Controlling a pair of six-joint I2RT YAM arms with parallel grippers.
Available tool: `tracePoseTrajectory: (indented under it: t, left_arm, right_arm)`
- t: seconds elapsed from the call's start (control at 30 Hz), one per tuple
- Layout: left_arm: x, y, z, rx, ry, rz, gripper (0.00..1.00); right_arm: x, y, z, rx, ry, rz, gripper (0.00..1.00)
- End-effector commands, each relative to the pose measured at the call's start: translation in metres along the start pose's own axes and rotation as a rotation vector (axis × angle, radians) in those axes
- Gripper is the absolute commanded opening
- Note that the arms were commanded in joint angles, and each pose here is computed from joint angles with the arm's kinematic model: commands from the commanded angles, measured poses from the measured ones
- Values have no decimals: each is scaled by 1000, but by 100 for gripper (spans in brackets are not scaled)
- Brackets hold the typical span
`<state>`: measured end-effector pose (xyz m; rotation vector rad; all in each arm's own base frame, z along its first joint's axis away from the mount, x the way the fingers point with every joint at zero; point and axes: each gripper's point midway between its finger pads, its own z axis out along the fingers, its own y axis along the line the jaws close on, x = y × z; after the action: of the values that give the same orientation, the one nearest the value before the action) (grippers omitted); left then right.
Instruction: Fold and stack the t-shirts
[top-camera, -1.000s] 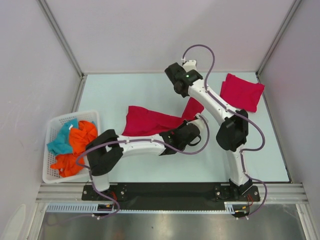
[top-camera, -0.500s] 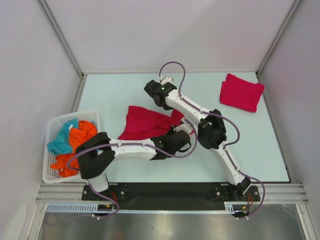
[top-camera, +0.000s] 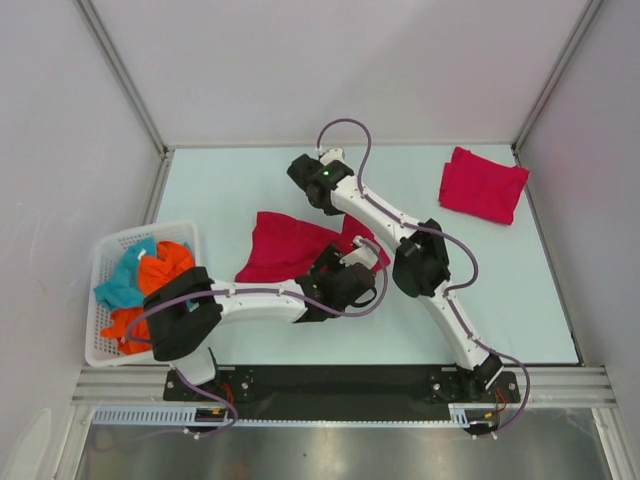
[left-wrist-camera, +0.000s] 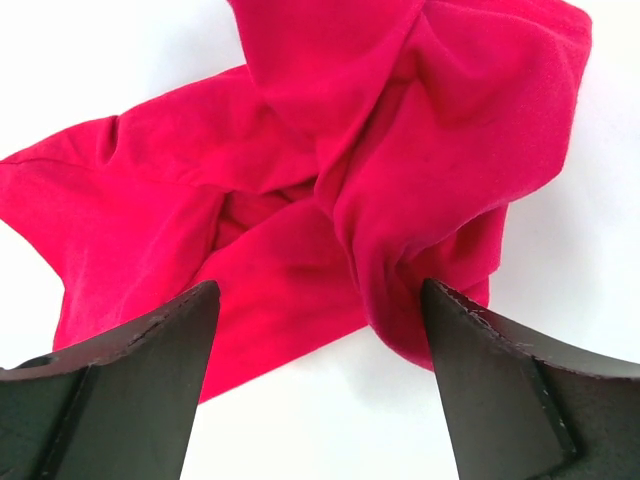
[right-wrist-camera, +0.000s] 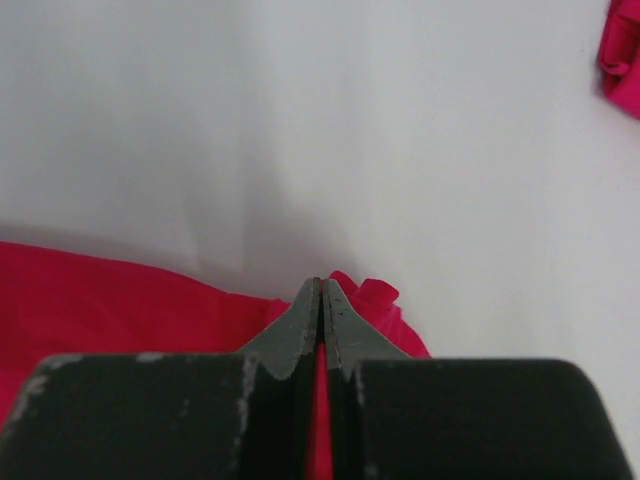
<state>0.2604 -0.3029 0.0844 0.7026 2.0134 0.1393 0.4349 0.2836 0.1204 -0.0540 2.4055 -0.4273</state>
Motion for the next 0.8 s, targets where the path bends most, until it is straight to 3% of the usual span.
tracePoseTrajectory:
  t: [0.0,0.43,0.57,0.77]
  left_arm:
    - [-31,-5,-5,3,-57,-28,87]
    - [-83,-38,1,33,-130,75,88]
    - [-93,-44,2,42,-141,77,88]
    - [-91,-51,3,50,-132,91,88]
  right_arm:
    - [-34,-53,-19,49,-58,90,5]
    - [-56,-172,-22,183,-81,221,6]
    - [-49,-178,-20,183,-69,223,0]
    - [-36,-180,-20,181,-65,217,0]
